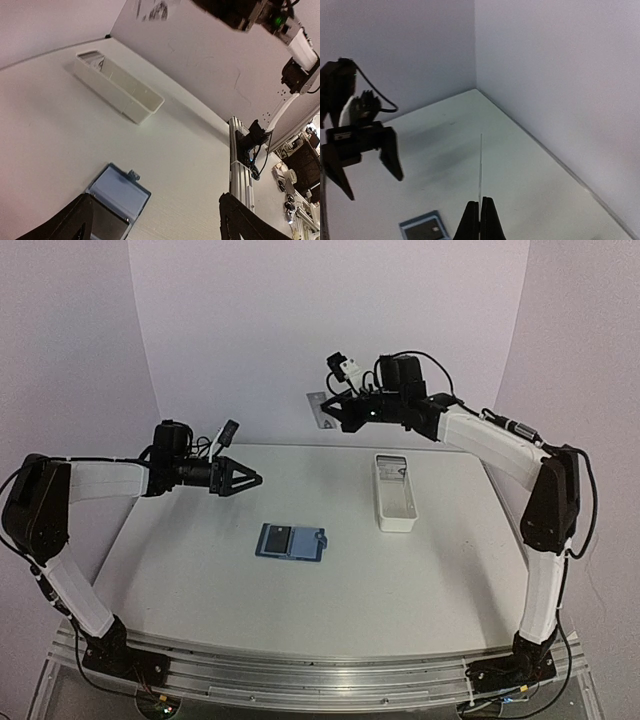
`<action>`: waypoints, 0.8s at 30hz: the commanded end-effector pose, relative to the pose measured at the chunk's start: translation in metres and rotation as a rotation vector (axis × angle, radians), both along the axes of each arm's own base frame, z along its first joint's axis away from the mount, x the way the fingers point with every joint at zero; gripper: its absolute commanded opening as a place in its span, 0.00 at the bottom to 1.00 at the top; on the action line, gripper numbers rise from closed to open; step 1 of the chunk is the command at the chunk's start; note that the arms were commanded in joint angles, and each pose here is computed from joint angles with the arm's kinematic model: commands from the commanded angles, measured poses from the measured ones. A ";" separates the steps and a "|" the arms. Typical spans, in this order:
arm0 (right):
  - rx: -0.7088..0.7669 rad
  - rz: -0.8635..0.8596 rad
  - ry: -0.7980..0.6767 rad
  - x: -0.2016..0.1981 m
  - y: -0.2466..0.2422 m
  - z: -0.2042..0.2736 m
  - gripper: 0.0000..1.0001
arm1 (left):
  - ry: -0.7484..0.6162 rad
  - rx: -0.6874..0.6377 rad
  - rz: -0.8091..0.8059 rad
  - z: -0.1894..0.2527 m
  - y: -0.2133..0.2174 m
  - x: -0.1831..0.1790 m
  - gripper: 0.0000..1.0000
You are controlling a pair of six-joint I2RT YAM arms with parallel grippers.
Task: Put the credit cards into the card holder
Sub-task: Pick up the credit card from the storage box.
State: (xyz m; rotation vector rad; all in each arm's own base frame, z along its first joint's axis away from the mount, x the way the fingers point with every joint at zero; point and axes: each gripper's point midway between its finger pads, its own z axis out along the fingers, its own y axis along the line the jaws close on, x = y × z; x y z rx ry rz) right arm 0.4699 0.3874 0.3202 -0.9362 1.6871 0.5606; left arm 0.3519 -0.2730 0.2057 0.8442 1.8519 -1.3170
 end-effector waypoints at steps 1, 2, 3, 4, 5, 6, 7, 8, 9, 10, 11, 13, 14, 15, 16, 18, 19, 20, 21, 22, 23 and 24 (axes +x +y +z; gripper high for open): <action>0.442 0.328 0.196 -0.093 0.064 0.054 0.00 | -0.260 -0.150 -0.120 0.095 -0.003 -0.018 0.88; 0.504 0.378 0.217 -0.106 0.066 0.058 0.00 | -0.266 -0.164 -0.134 0.102 -0.003 -0.023 0.88; 0.532 0.399 0.223 -0.113 0.067 0.059 0.00 | -0.268 -0.171 -0.144 0.105 -0.002 -0.027 0.89; 0.550 0.416 0.235 -0.125 0.070 0.057 0.00 | -0.255 -0.182 -0.148 0.111 -0.001 -0.032 0.89; 0.551 0.429 0.230 -0.133 0.075 0.057 0.00 | -0.249 -0.187 -0.147 0.115 0.000 -0.034 0.90; 0.551 0.441 0.231 -0.140 0.079 0.058 0.00 | -0.244 -0.190 -0.146 0.117 0.000 -0.036 0.91; 0.552 0.452 0.237 -0.145 0.082 0.057 0.00 | -0.240 -0.193 -0.149 0.120 0.001 -0.038 0.91; 0.558 0.479 0.241 -0.157 0.088 0.059 0.00 | -0.220 -0.199 -0.157 0.122 0.001 -0.043 0.91; 0.558 0.488 0.247 -0.161 0.090 0.058 0.00 | -0.214 -0.203 -0.159 0.125 0.002 -0.045 0.91; 0.558 0.505 0.256 -0.171 0.095 0.057 0.00 | -0.194 -0.209 -0.157 0.127 0.002 -0.048 0.88; 0.557 0.506 0.261 -0.174 0.096 0.055 0.00 | -0.180 -0.212 -0.156 0.128 0.003 -0.049 0.86; 0.565 0.499 0.259 -0.183 0.094 0.053 0.00 | -0.136 -0.221 -0.171 0.129 0.003 -0.056 0.76; 0.572 0.495 0.250 -0.185 0.092 0.055 0.00 | -0.131 -0.223 -0.173 0.130 0.004 -0.060 0.72; 0.577 0.496 0.245 -0.187 0.090 0.056 0.00 | -0.130 -0.224 -0.174 0.130 0.004 -0.061 0.69; 0.579 0.497 0.242 -0.190 0.090 0.057 0.00 | -0.129 -0.225 -0.176 0.131 0.004 -0.064 0.65; 0.577 0.500 0.236 -0.195 0.091 0.056 0.00 | -0.138 -0.230 -0.195 0.135 -0.001 -0.072 0.55; 0.576 0.500 0.239 -0.197 0.091 0.055 0.00 | -0.143 -0.233 -0.206 0.138 -0.003 -0.075 0.52; 0.579 0.501 0.235 -0.199 0.092 0.056 0.00 | -0.142 -0.234 -0.219 0.139 -0.006 -0.079 0.51; 0.582 0.497 0.234 -0.200 0.092 0.056 0.00 | -0.137 -0.237 -0.252 0.140 -0.012 -0.088 0.51; 0.583 0.494 0.232 -0.201 0.093 0.056 0.00 | -0.135 -0.238 -0.278 0.141 -0.016 -0.096 0.51; 0.584 0.493 0.228 -0.201 0.093 0.056 0.00 | -0.136 -0.239 -0.293 0.141 -0.018 -0.101 0.51; 0.583 0.492 0.228 -0.201 0.093 0.056 0.00 | -0.139 -0.239 -0.304 0.141 -0.020 -0.105 0.51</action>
